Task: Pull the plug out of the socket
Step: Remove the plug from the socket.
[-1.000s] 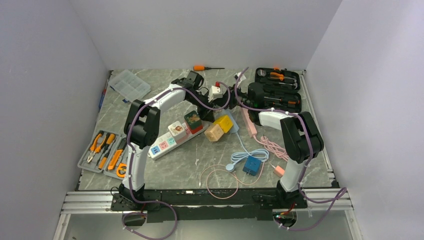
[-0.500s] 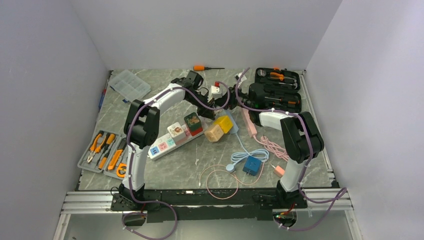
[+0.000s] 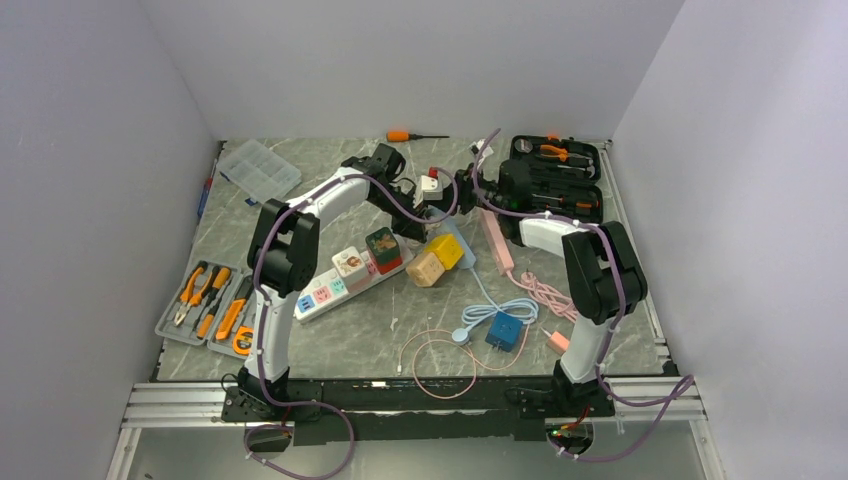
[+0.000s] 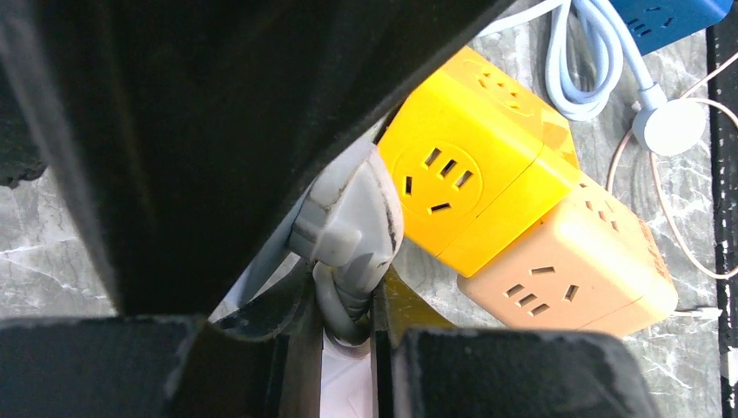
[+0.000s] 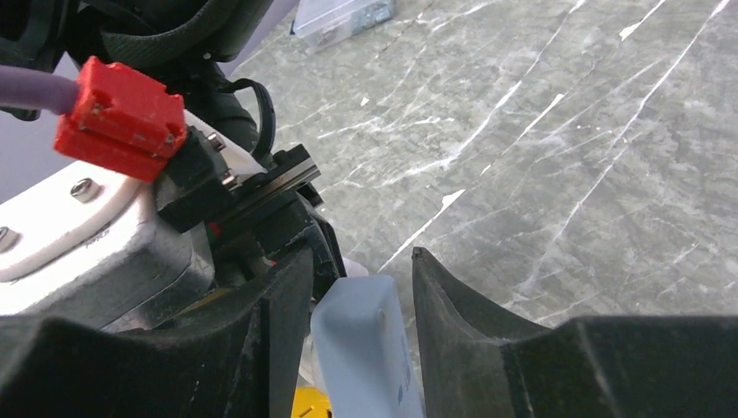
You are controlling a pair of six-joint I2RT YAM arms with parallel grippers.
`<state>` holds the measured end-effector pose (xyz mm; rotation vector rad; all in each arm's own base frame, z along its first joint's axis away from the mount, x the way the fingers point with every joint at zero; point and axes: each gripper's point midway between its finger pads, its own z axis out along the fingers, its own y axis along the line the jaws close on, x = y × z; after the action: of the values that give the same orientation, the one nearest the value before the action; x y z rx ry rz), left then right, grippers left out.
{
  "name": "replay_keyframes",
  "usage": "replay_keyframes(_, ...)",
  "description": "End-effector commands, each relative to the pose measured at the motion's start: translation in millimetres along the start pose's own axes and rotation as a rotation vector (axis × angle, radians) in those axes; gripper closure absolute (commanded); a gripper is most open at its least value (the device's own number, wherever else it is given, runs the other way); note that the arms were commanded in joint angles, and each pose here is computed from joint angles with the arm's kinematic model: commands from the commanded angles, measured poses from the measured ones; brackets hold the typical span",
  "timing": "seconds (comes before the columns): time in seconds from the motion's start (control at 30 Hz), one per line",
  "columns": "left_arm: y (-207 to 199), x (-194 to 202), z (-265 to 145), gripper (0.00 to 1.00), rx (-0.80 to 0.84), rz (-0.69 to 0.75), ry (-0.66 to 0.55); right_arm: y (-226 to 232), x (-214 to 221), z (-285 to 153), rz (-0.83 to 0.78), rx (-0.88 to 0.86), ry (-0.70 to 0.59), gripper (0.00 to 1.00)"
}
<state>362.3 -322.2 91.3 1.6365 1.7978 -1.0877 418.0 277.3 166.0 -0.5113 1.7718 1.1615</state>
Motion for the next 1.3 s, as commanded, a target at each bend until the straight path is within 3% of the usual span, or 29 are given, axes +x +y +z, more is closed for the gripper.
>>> replay_keyframes(0.0,-22,-47,-27,1.00,-0.005,0.103,-0.090,0,-6,4,-0.043,-0.016,0.022,0.51)
replay_keyframes(0.3,-15,-49,-35,1.00,-0.033,0.082,-0.104,5,-8,-30,-0.121,0.065,-0.001,0.32)
replay_keyframes(0.37,-14,-50,-36,1.00,-0.039,0.087,-0.103,5,-6,-37,-0.143,0.073,0.032,0.26)
replay_keyframes(0.53,-13,-55,-38,1.00,-0.051,0.090,-0.106,-4,13,-41,-0.169,0.076,0.163,0.22)
replay_keyframes(0.93,-10,-56,-40,1.00,-0.069,0.100,-0.099,-6,42,-42,-0.123,0.027,0.246,0.32)
replay_keyframes(1.27,-16,-63,-39,1.00,-0.051,0.112,-0.110,-15,55,-19,-0.103,0.032,0.261,0.48)
